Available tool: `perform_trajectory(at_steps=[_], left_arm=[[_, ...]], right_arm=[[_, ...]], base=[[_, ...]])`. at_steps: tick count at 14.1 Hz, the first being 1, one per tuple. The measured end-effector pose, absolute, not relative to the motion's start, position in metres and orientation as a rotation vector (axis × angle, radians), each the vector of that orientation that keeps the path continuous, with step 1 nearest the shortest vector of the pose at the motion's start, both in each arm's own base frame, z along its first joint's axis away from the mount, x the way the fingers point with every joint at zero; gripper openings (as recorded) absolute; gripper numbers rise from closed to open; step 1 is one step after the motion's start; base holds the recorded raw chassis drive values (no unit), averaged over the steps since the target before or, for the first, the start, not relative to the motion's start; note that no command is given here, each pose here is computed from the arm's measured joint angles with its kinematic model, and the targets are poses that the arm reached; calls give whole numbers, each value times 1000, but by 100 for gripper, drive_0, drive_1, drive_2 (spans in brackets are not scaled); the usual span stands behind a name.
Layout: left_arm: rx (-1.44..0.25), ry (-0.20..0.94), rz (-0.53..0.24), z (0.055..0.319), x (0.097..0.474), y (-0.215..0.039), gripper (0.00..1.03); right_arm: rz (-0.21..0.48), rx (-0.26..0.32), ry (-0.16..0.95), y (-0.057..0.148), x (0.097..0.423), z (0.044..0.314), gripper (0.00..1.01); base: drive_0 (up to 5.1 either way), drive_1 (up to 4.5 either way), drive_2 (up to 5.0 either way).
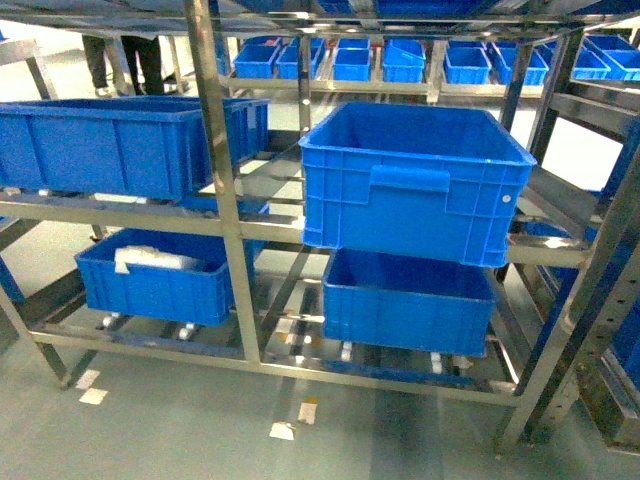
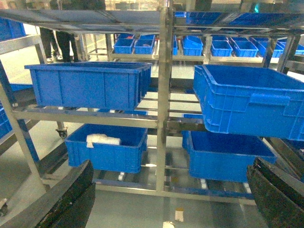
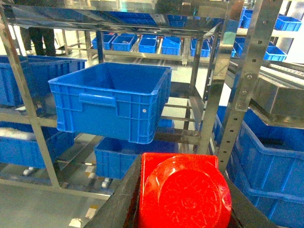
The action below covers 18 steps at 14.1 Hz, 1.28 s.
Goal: Pick red block from blue box to shelf
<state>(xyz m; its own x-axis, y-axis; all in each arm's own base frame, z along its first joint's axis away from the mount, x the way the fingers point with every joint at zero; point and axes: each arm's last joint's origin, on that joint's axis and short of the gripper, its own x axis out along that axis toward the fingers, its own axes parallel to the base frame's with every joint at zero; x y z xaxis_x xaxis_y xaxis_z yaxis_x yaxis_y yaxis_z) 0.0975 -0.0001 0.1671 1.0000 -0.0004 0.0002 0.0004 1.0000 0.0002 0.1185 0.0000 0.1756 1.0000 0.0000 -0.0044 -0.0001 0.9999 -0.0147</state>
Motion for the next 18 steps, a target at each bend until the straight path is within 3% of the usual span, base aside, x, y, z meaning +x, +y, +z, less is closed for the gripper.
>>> perform_trajectory(at_steps=[15, 18], left_arm=[[0, 0, 0, 167, 97, 0, 98], [0, -1, 0, 167, 97, 0, 98]], right_arm=[[0, -15, 4, 0, 118, 176, 27], [0, -15, 5, 0, 118, 175, 27]], base=[[0, 0, 0], [0, 352, -352]])
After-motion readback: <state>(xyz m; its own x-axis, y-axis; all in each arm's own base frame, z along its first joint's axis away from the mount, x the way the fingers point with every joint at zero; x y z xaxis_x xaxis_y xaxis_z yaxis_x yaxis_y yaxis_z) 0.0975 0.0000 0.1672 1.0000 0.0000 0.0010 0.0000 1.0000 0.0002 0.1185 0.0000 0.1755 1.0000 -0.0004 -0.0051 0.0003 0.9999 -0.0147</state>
